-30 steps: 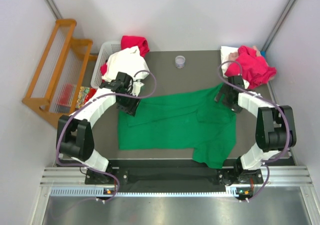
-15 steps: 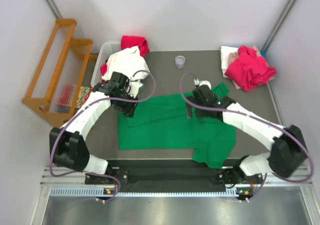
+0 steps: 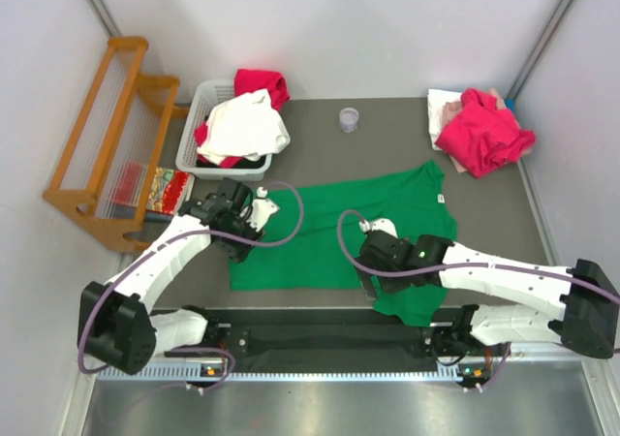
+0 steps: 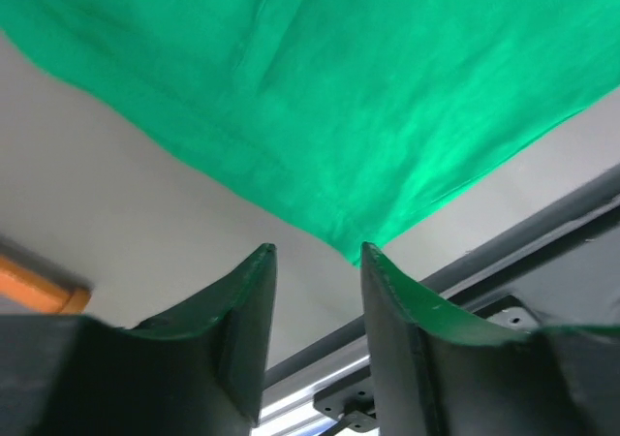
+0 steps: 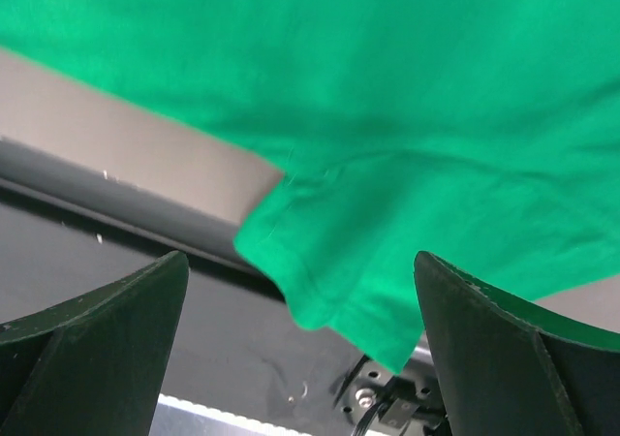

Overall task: Fold and stack the t-shirts
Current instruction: Fold the tshirt

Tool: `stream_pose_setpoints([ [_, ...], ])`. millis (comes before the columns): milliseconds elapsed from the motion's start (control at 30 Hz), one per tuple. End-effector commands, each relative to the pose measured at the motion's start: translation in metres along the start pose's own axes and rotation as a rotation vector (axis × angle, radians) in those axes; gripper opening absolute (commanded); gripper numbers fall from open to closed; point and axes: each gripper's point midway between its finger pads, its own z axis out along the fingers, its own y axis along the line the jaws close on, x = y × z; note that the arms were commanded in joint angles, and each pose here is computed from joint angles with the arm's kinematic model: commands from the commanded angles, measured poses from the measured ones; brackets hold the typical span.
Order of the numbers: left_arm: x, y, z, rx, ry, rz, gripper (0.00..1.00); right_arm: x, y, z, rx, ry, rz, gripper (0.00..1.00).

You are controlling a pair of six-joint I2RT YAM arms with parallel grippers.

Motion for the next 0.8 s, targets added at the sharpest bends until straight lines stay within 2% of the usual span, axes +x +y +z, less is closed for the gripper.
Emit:
stream_pose_setpoints([
  [0,-0.006,0.016,-0.012,-0.114,-0.098,0.031,0.45,0.018,0.008,0.000,-0.002,0.032,-0.006,0.98],
  [67,-0.001,0.015,-0.011,-0.122,-0.105,0.033,0.48,0.024,0.009,0.004,0.002,0.047,-0.016,0.98],
  [100,-0.001,0.014,-0.013,-0.126,-0.115,0.033,0.60,0.027,0.011,0.004,-0.002,0.052,-0.026,0.98],
  [167,0.005,0.018,-0.014,-0.156,-0.095,0.026,0.73,0.035,0.013,0.006,0.004,0.070,-0.042,0.97],
  [233,0.005,0.018,-0.015,-0.153,-0.099,0.019,0.79,0.041,0.015,0.008,0.007,0.083,-0.044,0.97],
  [267,0.005,0.017,-0.015,-0.146,-0.099,0.037,0.90,0.047,0.016,0.009,0.007,0.095,-0.053,0.96],
  [300,0.004,0.016,-0.016,-0.143,-0.098,0.039,0.98,0.049,0.016,0.010,0.010,0.103,-0.057,0.96],
  [333,0.004,0.016,-0.015,-0.138,-0.100,0.044,0.99,0.051,0.016,0.010,0.012,0.108,-0.052,0.96],
  [400,0.008,0.015,-0.014,-0.127,-0.075,0.063,0.99,0.058,0.015,0.011,0.016,0.122,-0.060,0.96],
  [467,0.009,0.008,-0.010,-0.081,-0.060,0.073,0.94,0.062,0.013,0.012,0.025,0.129,-0.053,0.96],
  [500,0.010,0.008,-0.009,-0.075,-0.049,0.072,0.85,0.063,0.013,0.012,0.024,0.128,-0.050,0.96],
  [567,0.012,0.005,-0.004,-0.053,-0.016,0.074,0.79,0.066,0.009,0.014,0.037,0.130,-0.046,0.97],
  [600,0.014,0.005,-0.004,-0.052,0.003,0.073,0.72,0.067,0.008,0.014,0.039,0.131,-0.044,0.96],
  [767,0.015,-0.002,-0.003,0.005,0.096,0.044,0.60,0.071,0.005,0.018,0.048,0.135,-0.032,0.96],
])
